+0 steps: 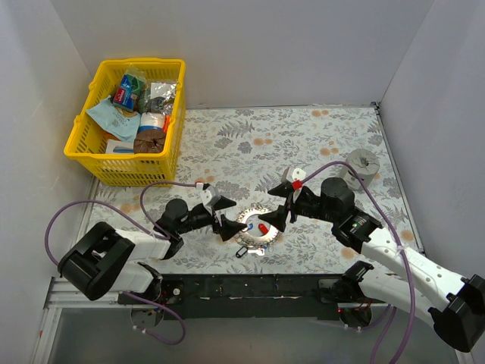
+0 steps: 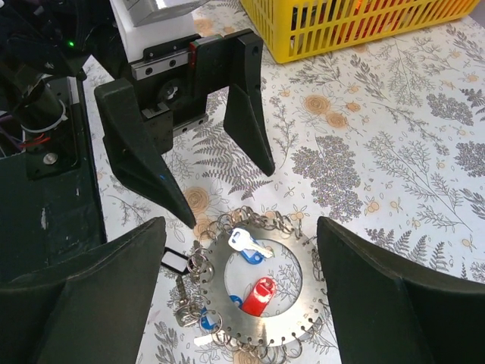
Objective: Put the keys on the keyring
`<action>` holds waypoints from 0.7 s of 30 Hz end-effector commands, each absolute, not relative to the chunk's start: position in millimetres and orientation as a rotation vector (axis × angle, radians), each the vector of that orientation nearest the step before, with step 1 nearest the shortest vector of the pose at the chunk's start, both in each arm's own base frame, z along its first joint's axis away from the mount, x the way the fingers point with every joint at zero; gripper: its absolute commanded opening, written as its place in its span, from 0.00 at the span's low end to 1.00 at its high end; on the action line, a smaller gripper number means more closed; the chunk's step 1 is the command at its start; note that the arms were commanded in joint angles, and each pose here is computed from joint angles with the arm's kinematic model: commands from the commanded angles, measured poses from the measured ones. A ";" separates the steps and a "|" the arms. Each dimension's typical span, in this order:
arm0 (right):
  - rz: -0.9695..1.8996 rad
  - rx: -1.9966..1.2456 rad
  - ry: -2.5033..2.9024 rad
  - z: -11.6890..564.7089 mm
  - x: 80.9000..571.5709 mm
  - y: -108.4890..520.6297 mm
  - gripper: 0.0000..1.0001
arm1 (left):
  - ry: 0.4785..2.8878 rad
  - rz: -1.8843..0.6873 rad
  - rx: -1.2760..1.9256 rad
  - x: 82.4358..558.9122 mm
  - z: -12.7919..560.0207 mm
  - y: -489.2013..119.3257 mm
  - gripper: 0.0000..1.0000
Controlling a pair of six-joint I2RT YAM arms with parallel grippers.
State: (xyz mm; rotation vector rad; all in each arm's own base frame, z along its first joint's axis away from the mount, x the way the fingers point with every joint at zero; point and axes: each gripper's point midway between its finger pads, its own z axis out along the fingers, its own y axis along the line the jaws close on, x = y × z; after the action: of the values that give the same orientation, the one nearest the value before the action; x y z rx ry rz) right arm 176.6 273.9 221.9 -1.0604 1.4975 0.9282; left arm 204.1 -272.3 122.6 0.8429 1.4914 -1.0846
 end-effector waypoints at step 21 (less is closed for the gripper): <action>0.454 -0.119 2.096 145.6 299.2 146.5 0.96 | 1.931 -0.512 -0.064 339.5 121.6 -200.5 0.98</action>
State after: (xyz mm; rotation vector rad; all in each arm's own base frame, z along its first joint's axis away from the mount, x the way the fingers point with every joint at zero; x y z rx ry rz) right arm 282.6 175.1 140.0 -0.3387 2.0822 0.5485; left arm 330.0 -230.4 107.4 0.0626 1.9542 -0.6615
